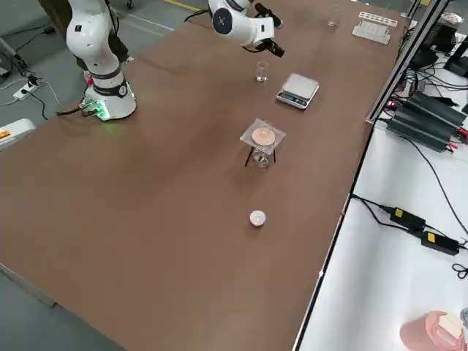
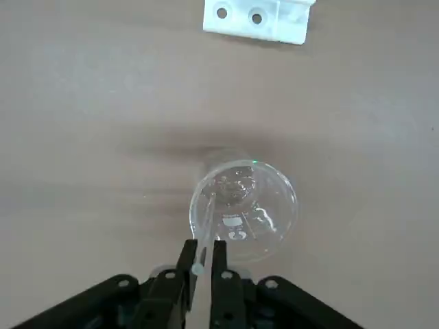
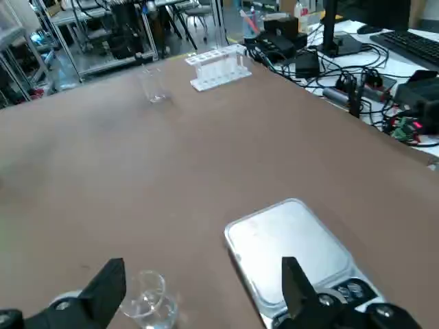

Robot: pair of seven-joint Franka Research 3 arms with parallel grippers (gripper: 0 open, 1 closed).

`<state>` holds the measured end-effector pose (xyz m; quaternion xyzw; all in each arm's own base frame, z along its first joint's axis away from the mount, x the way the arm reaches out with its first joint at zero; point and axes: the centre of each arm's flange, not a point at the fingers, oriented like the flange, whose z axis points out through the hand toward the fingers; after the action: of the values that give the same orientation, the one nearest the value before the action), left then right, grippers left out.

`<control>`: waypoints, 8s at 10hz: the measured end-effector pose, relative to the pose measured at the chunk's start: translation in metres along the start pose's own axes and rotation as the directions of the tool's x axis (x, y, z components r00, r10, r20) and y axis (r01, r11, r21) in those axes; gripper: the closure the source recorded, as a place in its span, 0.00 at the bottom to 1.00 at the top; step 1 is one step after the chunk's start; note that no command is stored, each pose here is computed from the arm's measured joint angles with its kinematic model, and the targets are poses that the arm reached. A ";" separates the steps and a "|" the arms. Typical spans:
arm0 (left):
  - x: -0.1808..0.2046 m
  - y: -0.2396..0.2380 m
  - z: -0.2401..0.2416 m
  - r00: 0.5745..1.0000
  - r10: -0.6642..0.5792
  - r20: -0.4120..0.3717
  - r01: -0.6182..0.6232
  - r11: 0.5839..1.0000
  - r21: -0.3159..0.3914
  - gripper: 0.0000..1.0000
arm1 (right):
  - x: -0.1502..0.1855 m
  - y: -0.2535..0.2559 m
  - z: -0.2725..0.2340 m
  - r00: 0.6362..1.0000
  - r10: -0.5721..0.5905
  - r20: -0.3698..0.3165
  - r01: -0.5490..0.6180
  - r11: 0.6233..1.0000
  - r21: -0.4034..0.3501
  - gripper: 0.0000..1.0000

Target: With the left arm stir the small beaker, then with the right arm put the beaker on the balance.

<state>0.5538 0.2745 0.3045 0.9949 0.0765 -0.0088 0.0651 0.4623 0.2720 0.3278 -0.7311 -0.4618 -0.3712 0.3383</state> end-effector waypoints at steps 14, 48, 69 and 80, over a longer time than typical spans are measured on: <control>0.003 0.013 -0.060 0.997 0.065 -0.031 -0.062 0.994 0.090 0.72 | -0.118 -0.014 0.028 0.985 -0.093 -0.145 0.106 0.990 0.088 0.00; -0.047 0.359 -0.292 0.993 0.114 -0.035 -0.110 0.987 0.119 0.00 | -0.177 -0.053 0.177 0.973 -0.061 -0.222 0.088 0.989 0.115 0.01; -0.045 0.355 -0.294 0.993 0.105 -0.045 -0.099 0.988 0.118 0.00 | -0.072 0.004 0.173 0.916 0.005 -0.401 0.012 0.999 0.040 0.42; -0.045 0.355 -0.295 0.993 0.106 -0.052 -0.099 0.988 0.117 0.00 | -0.087 0.069 0.183 0.940 0.032 -0.341 -0.057 0.996 -0.065 0.42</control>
<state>0.5663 -0.0414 0.6433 0.9995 0.0264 0.0190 0.0064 0.5428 0.3644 0.1523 -0.6785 -0.3660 -0.5005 0.3940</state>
